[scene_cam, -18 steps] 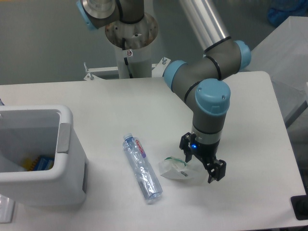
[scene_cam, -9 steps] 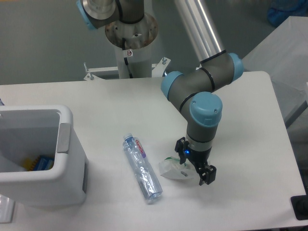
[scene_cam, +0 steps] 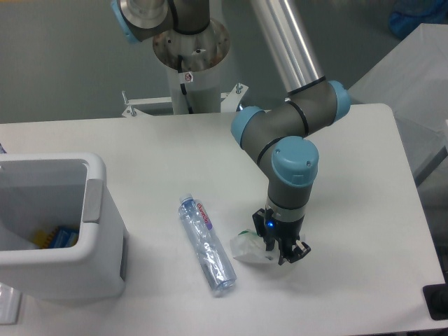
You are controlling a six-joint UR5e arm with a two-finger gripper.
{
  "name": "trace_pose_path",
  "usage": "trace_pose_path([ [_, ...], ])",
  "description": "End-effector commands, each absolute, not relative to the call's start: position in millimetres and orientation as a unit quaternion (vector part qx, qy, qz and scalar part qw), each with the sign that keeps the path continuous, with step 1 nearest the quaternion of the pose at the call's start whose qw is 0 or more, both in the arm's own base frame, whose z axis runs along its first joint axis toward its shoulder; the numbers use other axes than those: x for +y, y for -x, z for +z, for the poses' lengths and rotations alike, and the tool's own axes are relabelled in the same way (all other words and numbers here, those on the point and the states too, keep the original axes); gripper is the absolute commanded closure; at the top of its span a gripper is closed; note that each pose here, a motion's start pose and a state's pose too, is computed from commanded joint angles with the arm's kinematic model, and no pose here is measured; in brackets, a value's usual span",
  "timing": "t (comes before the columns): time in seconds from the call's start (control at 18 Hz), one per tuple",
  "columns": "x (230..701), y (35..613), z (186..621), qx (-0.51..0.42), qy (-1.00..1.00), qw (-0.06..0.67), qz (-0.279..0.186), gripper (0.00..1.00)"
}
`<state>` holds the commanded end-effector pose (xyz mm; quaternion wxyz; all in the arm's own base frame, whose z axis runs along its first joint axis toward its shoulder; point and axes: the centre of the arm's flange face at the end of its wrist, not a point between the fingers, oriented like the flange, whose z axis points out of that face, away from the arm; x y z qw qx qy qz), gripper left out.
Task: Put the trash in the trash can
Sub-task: 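Lower the gripper and close it on the plastic bag, then lift the bag and carry it over the white trash bin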
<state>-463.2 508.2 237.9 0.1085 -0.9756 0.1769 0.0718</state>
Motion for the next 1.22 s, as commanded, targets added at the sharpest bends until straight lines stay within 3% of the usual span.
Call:
trace_pose_path([
  [0.5, 513.4, 493.0, 296.1, 0.137, 0.972, 0.153, 0.111, 1.0],
  [0.72, 511.1, 494.4, 373.6, 0.088, 0.961, 0.226, 0.133, 1.0],
  [1.0, 507.0, 449.6, 456.0, -0.016, 0.944, 0.314, 0.102, 1.0],
  [1.22, 529.5, 377.7, 519.7, -0.082, 0.92, 0.38, 0.05, 1.0],
])
